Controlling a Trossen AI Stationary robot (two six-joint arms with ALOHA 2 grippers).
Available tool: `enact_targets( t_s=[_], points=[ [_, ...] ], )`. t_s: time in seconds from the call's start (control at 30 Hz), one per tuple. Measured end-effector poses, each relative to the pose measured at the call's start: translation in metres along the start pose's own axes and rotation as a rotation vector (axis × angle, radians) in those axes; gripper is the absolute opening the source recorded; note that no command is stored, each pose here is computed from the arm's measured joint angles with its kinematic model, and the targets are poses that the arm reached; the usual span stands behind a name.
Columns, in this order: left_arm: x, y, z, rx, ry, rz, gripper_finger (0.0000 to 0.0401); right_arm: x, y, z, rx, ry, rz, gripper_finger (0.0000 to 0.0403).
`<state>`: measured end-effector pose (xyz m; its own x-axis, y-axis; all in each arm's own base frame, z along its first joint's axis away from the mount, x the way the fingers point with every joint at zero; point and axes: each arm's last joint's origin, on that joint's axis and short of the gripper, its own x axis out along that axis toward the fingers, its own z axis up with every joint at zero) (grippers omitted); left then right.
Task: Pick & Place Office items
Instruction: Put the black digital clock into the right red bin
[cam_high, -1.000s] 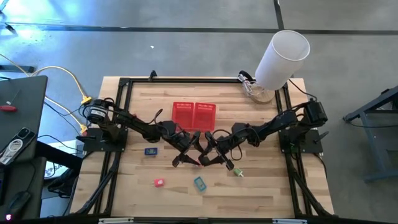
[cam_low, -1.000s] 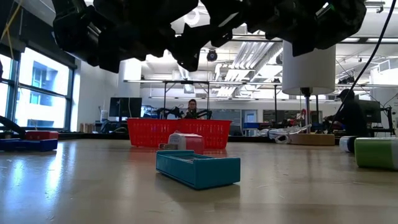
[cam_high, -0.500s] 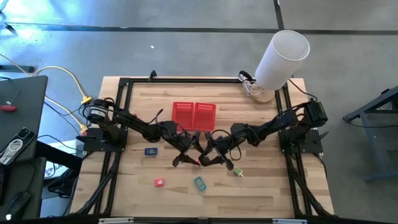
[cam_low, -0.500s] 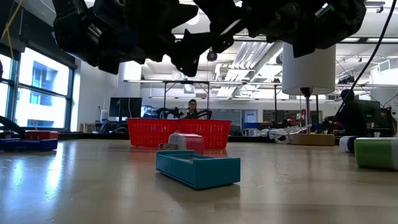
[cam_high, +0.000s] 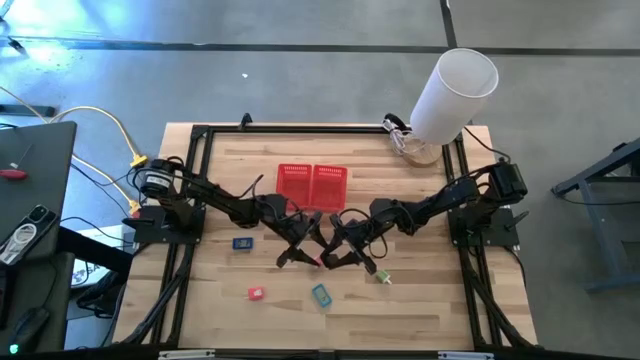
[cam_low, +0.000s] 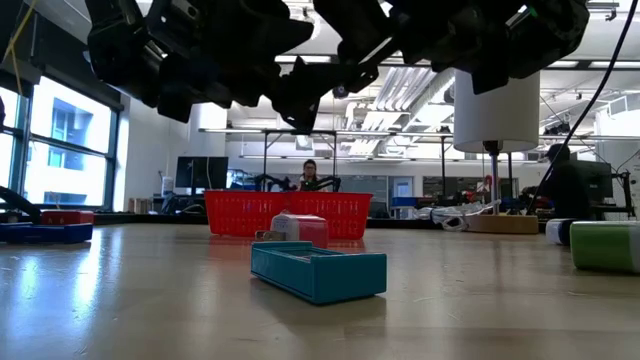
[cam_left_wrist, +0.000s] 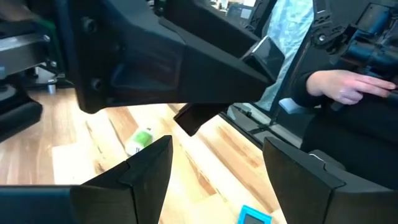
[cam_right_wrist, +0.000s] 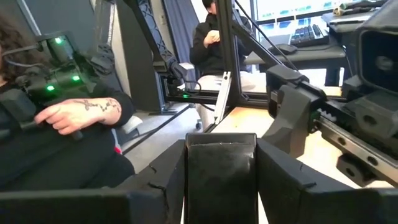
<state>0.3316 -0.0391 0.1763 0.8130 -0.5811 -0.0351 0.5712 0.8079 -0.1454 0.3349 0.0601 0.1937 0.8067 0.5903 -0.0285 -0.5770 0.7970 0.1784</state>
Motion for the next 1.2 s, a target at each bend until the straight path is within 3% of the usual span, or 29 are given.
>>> enact_targets(
  t_s=[0.37,0.5,0.63,0.77,1.0,1.2],
  points=[
    [0.0,0.004,-0.003,0.071,0.017,0.144,0.0243,-0.003,0.001,0.005,-0.016,-0.001,-0.052,0.0146],
    [0.004,-0.001,-0.005,0.142,0.04,0.227,0.0243,-0.008,0.005,0.013,-0.061,0.034,-0.135,0.0145],
    [0.011,-0.012,-0.006,0.247,0.045,0.411,0.0243,-0.01,0.012,0.018,-0.126,0.059,-0.231,0.0158],
    [0.016,-0.024,-0.005,0.354,0.057,0.581,0.0243,-0.009,0.016,0.018,-0.194,0.073,-0.3,0.0145],
    [0.021,-0.036,-0.002,0.4,0.016,0.575,0.0243,-0.009,0.013,0.018,-0.23,0.079,-0.376,0.015],
    [0.019,-0.032,0.0,0.336,-0.013,0.564,0.0243,-0.011,0.01,0.019,-0.251,0.079,-0.392,0.0143]
  ],
)
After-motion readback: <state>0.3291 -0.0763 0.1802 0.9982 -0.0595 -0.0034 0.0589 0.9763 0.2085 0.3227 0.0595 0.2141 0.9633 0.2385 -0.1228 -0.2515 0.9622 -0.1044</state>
